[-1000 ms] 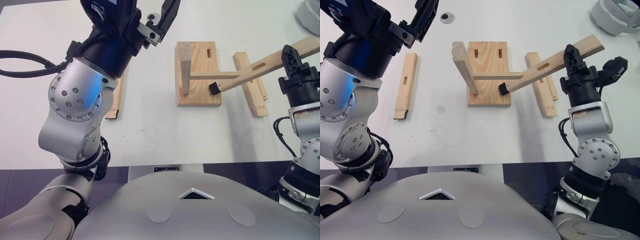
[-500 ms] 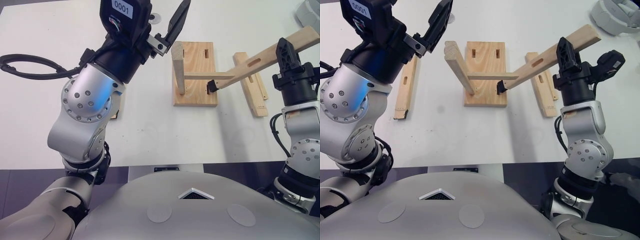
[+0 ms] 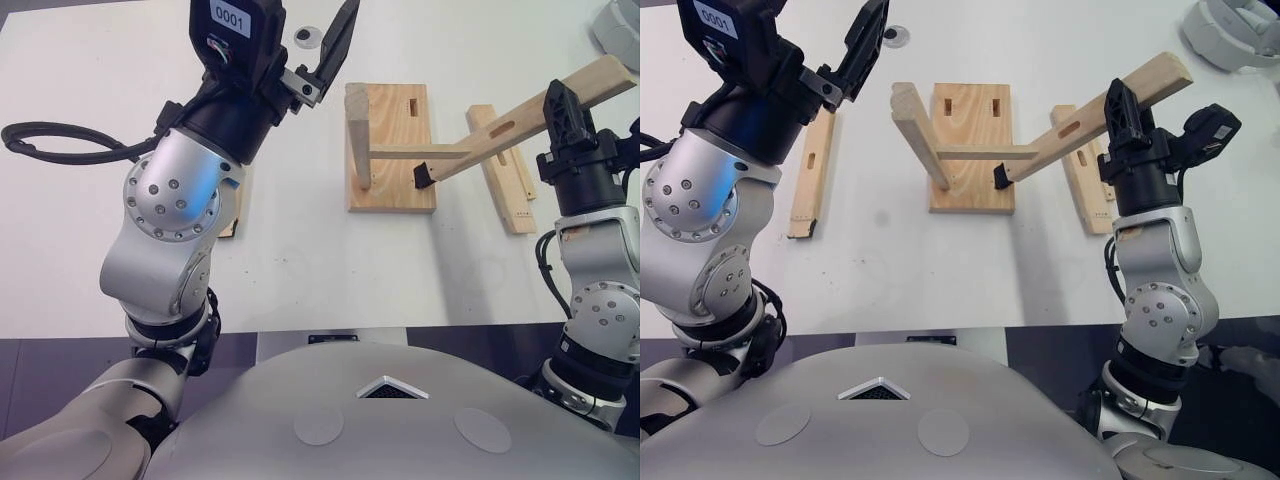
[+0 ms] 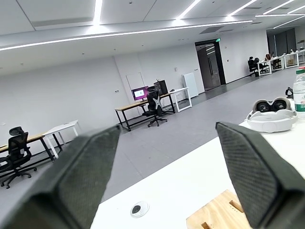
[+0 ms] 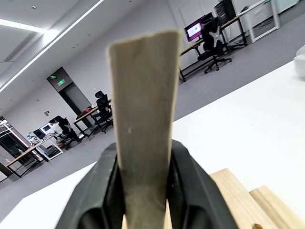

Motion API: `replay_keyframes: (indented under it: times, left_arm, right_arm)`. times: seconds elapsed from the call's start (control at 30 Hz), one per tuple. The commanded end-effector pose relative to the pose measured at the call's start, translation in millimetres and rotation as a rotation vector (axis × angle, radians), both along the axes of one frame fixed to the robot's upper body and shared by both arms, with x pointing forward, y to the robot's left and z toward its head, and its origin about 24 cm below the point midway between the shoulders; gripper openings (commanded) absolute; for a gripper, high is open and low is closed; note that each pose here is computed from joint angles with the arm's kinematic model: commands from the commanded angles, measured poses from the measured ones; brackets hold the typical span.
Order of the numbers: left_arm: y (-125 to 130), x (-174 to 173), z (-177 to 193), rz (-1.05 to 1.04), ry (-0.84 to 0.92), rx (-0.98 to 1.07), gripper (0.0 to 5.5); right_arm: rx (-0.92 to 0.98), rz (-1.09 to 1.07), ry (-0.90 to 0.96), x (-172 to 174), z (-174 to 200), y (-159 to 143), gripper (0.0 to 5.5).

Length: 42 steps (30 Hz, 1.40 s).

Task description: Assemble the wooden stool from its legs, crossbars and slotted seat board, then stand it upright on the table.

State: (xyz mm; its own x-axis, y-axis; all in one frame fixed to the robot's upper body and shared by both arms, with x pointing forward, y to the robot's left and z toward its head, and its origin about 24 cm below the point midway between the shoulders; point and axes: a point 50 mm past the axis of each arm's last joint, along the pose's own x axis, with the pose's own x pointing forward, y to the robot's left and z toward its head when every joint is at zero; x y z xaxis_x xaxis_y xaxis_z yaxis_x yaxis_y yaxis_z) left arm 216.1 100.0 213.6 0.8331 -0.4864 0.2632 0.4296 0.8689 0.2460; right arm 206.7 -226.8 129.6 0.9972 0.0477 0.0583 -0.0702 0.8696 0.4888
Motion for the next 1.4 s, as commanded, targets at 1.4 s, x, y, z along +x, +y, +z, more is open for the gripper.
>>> replay_keyframes:
  times: [1.4]
  left_arm:
    - [-23, 8, 8, -0.055, -0.038, 0.033, 3.70]
  right_arm:
    - [-0.301, 0.033, -0.024, -17, -13, 34, 1.02]
